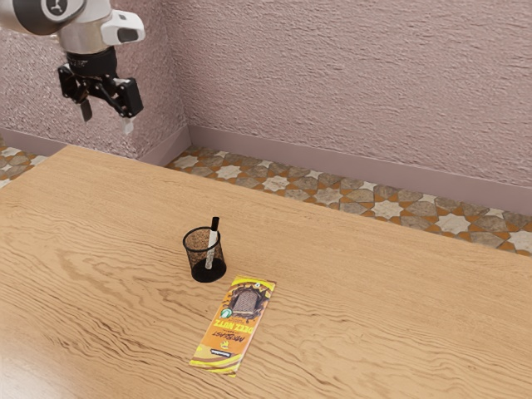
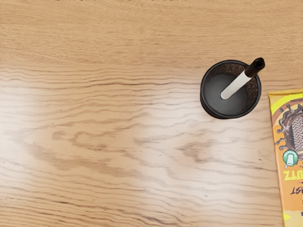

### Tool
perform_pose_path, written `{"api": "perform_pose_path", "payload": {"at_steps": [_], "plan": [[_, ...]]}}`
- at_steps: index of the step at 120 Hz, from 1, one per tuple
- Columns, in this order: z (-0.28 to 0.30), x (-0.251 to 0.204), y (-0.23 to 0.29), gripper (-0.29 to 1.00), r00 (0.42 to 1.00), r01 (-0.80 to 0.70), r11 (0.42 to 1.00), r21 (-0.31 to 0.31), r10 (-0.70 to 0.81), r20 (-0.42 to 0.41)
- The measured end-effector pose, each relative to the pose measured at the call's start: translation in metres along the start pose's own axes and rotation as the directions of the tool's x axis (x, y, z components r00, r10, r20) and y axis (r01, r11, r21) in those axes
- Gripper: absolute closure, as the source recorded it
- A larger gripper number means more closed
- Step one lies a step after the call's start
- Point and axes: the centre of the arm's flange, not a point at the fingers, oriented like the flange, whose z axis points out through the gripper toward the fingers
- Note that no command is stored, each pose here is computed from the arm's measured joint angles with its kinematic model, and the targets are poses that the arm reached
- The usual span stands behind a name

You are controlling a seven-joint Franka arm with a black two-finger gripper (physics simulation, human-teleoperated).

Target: Take the marker out of the pen holder and place it to the left of the pen holder.

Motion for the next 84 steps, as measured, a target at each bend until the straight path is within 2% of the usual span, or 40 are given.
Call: {"api": "perform_pose_path", "payload": {"at_steps": [16, 30, 53, 84], "plan": [[-0.002, 0.002, 0.014, 0.0, 1.0, -0.022, 1.0, 0.009, 0.022, -0.013], [0.04, 0.032, 0.033, 0.0, 0.999, -0.044, 0.999, 0.023, 0.044, 0.02], [0.122, 0.056, 0.066, 0.0, 0.995, -0.038, 0.998, -0.056, 0.043, 0.093], [0.209, 0.094, 0.107, 0.0, 0.996, -0.031, 0.995, -0.095, 0.038, 0.075]]}}
